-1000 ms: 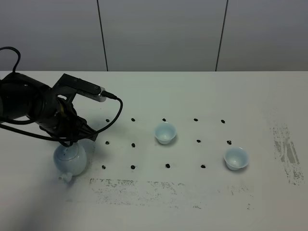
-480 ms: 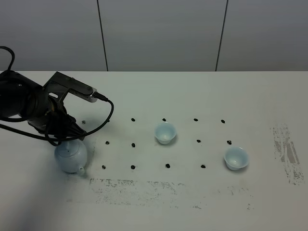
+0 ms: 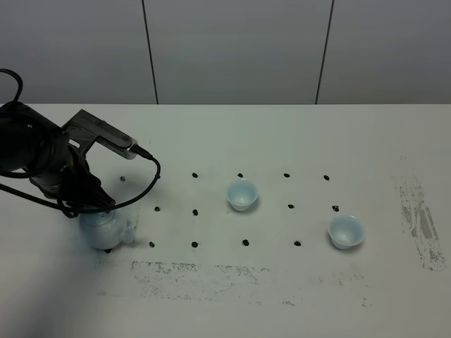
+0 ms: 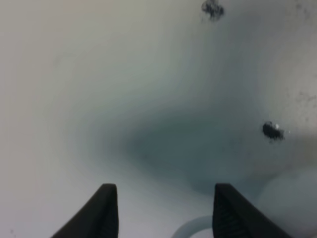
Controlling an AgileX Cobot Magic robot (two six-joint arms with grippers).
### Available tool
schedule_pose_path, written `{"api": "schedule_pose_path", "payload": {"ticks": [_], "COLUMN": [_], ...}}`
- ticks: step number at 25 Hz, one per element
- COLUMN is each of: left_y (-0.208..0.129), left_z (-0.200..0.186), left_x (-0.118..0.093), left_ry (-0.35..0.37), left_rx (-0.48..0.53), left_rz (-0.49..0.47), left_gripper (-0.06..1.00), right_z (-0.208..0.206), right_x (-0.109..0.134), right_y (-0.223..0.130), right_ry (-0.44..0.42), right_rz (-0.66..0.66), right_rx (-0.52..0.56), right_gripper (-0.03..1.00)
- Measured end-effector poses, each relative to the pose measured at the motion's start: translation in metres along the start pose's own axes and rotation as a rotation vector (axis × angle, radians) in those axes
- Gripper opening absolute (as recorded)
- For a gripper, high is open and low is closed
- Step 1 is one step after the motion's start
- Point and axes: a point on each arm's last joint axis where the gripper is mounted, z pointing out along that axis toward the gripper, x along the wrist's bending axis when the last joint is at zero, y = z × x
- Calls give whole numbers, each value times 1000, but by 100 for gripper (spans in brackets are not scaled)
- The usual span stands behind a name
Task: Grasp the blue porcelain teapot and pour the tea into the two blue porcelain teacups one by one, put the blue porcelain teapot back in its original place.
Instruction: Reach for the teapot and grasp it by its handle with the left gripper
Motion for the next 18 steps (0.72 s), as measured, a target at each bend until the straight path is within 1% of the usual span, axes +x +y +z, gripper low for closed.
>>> {"api": "schedule_pose_path", "payload": {"ticks": [6, 10, 12, 15, 18], "left_y": [0, 4, 2, -9, -16], "left_z": [-5, -27, -40, -52, -52], "left_x": [2, 8, 10, 8, 12], "left_ry": [10, 31, 36, 23, 5], "left_rx": [-8, -74, -121, -185, -206], "left_rz": [6, 0, -23, -117, -277], "left_gripper": [46, 46, 46, 46, 46], "right_z": [0, 0, 0, 0, 0], "right_x": [0, 0, 0, 0, 0], "right_y": [0, 0, 0, 0, 0], "right_ry": [0, 0, 0, 0, 0], "right_rz": [0, -2, -1, -1, -1], "right_rx": [0, 0, 0, 0, 0], "right_gripper": [24, 24, 24, 24, 24]}}
